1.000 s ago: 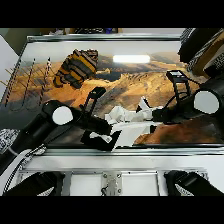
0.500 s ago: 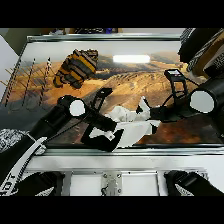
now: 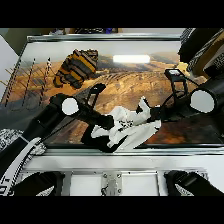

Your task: Fold the clothes and pants, and hang the long-sleeved shirts on hangers.

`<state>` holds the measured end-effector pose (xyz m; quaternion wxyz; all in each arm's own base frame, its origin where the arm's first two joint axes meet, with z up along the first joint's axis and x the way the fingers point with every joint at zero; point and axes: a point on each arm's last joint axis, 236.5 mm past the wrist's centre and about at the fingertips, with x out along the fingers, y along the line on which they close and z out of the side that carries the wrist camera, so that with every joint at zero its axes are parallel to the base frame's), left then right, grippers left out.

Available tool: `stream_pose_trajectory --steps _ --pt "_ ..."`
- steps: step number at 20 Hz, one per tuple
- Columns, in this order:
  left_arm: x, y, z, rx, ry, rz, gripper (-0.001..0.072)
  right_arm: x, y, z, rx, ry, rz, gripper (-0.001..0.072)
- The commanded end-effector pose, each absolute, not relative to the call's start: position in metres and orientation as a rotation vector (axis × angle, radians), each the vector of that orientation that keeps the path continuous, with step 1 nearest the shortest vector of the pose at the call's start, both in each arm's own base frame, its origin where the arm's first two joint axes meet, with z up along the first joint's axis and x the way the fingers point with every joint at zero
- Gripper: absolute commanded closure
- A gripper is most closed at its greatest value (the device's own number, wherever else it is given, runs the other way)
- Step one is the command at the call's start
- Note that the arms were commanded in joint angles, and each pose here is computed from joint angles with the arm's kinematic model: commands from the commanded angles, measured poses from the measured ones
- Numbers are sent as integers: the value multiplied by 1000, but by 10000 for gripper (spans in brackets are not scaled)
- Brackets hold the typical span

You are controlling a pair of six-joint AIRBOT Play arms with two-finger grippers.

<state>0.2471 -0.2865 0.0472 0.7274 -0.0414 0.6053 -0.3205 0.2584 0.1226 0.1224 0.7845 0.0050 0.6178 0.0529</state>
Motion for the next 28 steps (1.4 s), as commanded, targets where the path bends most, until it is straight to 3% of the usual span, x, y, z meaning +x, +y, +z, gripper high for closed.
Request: stream_pose_trajectory --steps 1,4,8,15,16,17,18,20,24,28 --pt "241 -296 42 -148 1295 -687 116 258 123 122 10 1334 115 697" --pt "221 -307 17 -146 1326 -678 117 258 123 122 10 1334 116 697" --pt "227 -303 -19 -27 1327 -582 115 258 123 122 10 1335 116 698" --pt "243 -306 -50 -74 1365 -527 118 258 123 122 10 1335 116 697" --pt "245 -308 -49 -86 1354 -530 290 258 123 122 10 1335 116 697" --pt "247 -309 -48 -88 1342 -532 544 258 123 122 10 1334 115 697" --pt "250 -308 -47 -79 1333 -535 686 258 123 122 7 1334 117 697" --pt "257 -292 -30 -50 1341 -541 690 256 120 129 -50 1336 157 697" --pt "279 -248 74 -19 1227 -599 689 244 107 149 -82 1433 128 698" --pt "250 -205 102 44 1299 -600 689 229 139 138 -13 1491 138 698"
